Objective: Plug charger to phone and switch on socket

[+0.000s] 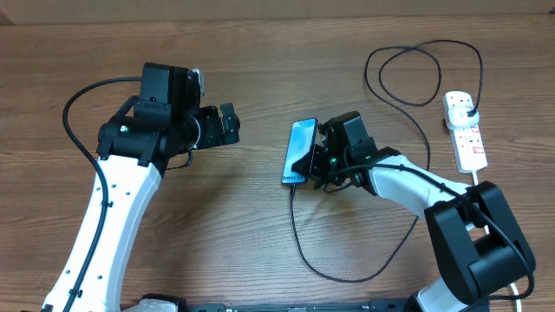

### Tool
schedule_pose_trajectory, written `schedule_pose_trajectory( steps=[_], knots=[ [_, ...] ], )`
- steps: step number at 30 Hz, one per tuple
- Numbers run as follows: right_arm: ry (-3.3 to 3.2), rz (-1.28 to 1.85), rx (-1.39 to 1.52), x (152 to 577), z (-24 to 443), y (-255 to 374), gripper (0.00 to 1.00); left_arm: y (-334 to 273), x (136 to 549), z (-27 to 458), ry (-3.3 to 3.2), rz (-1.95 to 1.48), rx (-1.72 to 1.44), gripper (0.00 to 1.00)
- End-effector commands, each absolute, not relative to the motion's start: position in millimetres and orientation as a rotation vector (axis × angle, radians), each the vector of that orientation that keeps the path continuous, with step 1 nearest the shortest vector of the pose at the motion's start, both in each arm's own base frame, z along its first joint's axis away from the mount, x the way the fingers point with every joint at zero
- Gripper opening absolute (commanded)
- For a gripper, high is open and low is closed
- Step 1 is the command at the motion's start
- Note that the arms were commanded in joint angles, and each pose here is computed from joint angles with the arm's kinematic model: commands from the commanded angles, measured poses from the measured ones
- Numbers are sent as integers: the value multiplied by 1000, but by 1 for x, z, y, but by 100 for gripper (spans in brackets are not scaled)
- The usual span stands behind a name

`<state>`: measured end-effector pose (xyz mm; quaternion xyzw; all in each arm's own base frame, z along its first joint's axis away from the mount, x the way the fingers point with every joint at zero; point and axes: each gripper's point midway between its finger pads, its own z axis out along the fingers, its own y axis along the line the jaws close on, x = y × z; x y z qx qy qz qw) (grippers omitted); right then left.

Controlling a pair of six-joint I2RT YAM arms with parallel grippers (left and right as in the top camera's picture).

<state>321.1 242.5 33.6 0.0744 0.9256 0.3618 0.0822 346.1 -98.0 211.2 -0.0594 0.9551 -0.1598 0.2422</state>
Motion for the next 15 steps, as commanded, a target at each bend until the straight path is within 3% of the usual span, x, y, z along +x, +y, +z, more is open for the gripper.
schedule_pose_trajectory(
  steps=[1, 15],
  knots=[
    [2739, 1108, 230, 328, 40, 246, 7, -95, 347, 218, 2588, -422, -163, 99],
    [2738, 1111, 220, 328, 40, 247, 13, -95, 347, 218, 2588, -422, -163, 100]
  ],
)
